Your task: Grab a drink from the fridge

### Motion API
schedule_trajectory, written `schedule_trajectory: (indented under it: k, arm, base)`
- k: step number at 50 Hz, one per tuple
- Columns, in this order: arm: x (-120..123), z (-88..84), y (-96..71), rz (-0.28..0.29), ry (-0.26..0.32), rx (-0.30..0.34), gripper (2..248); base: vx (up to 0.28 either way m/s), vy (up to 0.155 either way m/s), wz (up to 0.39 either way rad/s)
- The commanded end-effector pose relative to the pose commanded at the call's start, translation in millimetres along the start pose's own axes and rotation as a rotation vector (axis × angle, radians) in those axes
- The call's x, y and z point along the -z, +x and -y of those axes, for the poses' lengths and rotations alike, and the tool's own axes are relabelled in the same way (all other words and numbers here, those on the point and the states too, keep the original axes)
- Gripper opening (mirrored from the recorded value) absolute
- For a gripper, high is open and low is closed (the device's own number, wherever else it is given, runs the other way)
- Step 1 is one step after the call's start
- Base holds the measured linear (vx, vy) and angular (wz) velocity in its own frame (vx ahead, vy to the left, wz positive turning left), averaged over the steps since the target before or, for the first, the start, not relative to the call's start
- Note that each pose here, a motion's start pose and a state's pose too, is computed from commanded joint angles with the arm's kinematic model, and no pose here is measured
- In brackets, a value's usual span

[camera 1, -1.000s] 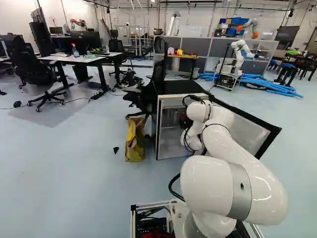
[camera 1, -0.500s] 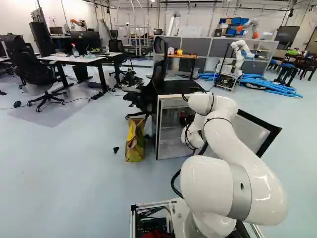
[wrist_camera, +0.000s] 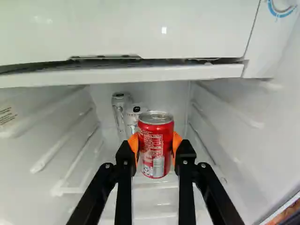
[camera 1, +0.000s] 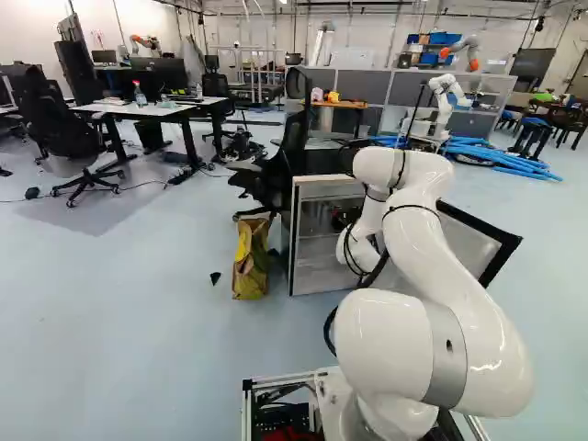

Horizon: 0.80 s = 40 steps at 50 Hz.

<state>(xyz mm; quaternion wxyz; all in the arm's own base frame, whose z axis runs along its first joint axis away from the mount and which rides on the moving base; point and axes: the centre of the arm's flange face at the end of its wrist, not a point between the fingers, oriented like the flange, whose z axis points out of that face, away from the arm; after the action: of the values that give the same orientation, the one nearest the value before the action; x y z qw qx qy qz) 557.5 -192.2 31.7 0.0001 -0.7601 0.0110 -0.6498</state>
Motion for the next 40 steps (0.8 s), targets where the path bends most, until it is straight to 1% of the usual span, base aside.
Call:
schedule_trajectory:
  k: [23, 40]
  arm:
    - [52.2, 22.3, 39.5, 0.055, 0.009, -0.020, 92]
    - [90.0, 38.1, 65.8, 0.085, 0.016, -0.030, 92]
  base:
    - [0.000, 0.000, 0.000]
    - [0.000, 0.000, 0.000]
